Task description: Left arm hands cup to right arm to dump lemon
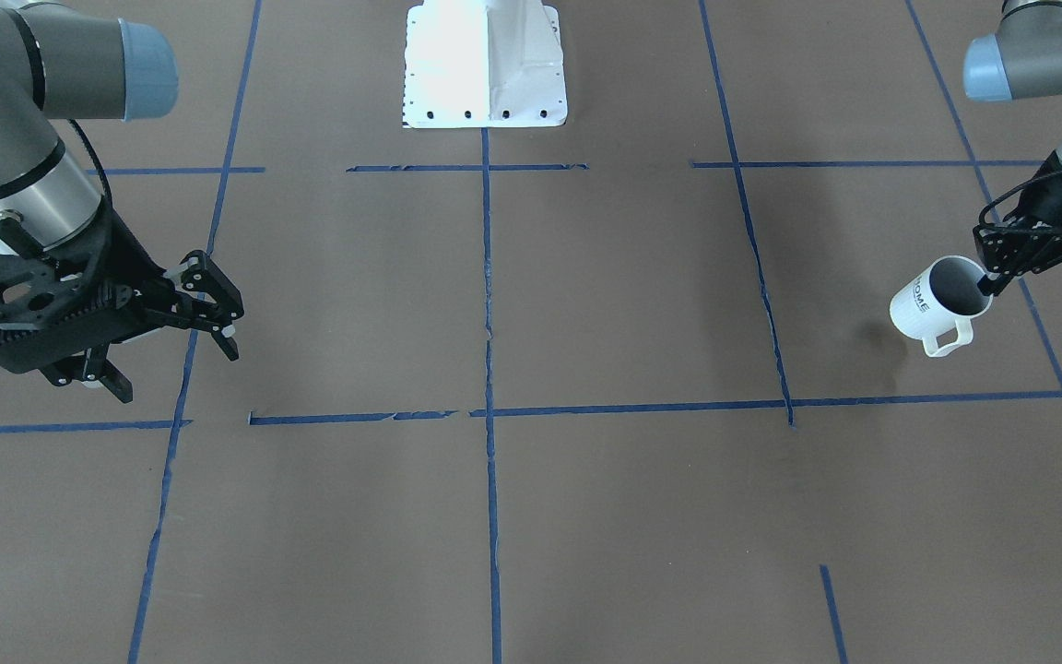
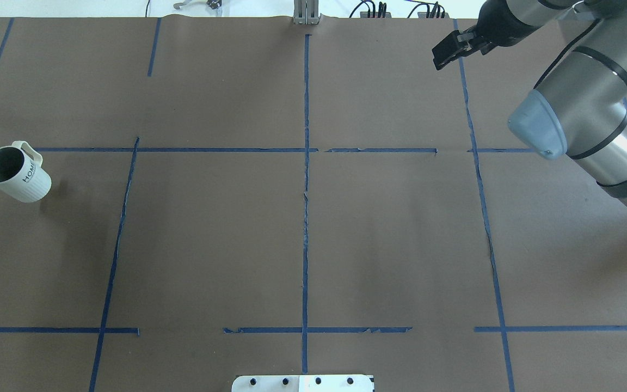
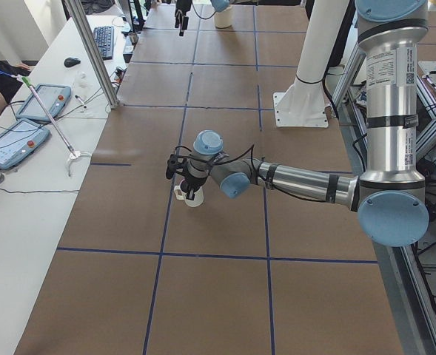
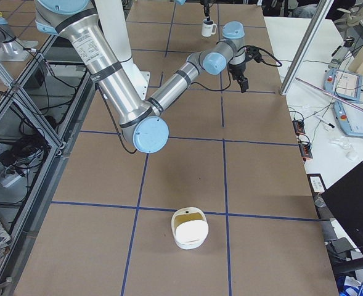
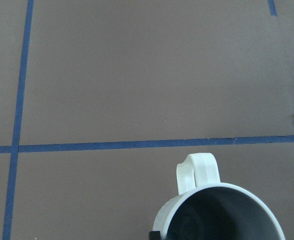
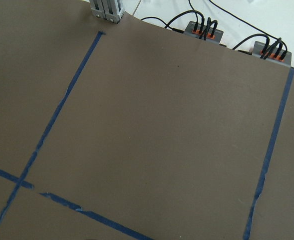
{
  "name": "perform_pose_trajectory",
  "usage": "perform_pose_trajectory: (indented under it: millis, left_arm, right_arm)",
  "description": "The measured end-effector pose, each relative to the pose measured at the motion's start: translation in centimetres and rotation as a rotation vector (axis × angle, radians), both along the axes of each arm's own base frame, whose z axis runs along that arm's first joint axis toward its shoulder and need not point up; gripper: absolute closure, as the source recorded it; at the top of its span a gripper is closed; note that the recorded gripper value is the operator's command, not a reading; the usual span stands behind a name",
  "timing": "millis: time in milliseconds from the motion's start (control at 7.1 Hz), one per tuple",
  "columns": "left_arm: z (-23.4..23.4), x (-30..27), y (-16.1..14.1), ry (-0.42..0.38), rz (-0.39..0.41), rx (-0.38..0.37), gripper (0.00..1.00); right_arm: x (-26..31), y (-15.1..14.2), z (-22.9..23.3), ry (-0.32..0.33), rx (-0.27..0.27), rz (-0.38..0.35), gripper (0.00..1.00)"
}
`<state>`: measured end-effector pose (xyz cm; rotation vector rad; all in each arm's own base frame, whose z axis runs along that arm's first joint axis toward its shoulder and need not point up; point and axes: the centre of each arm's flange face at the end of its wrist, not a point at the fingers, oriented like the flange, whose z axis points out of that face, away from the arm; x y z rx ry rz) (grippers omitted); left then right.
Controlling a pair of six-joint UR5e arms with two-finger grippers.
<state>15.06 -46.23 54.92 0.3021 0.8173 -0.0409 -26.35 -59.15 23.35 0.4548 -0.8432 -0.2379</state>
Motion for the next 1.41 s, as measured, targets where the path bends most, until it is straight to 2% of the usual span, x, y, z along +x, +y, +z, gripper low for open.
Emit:
perform_pose_trajectory:
  millis: [141, 282, 564, 845, 1127, 1409]
  left_arm:
    - [0.4, 1.0, 0.2, -0.001, 0.021, -0.001, 0.75]
    - [0.9, 1.5, 0.3, -0.006, 0.034, -0.005, 0.01]
    - [2.2, 1.7, 0.4, -0.024, 0.056, -0.008, 0.0]
    - [3.1, -0.3, 0.0, -0.061, 0.13, 0.017, 0.0]
    - [3.2, -9.7, -1.5, -0.132, 0.225, 0.03, 0.0]
    - [4.0, -17.6, -0.2, -0.153, 0.271, -0.017, 0.0]
  right_arm:
    - [0.3, 0.2, 0.1, -0.002, 0.003, -0.004, 0.0]
    - [0.4, 0.3, 0.2, -0.002, 0.004, -0.005, 0.0]
    - [1.0, 0.2, 1.4, 0.023, 0.026, -0.031, 0.0]
    - [4.6, -0.6, 5.0, 0.039, -0.001, -0.04, 0.0]
    - [10.6, -0.9, 10.7, 0.1, -0.033, -0.054, 0.0]
    - [16.9, -0.1, 16.4, 0.143, -0.091, -0.086, 0.0]
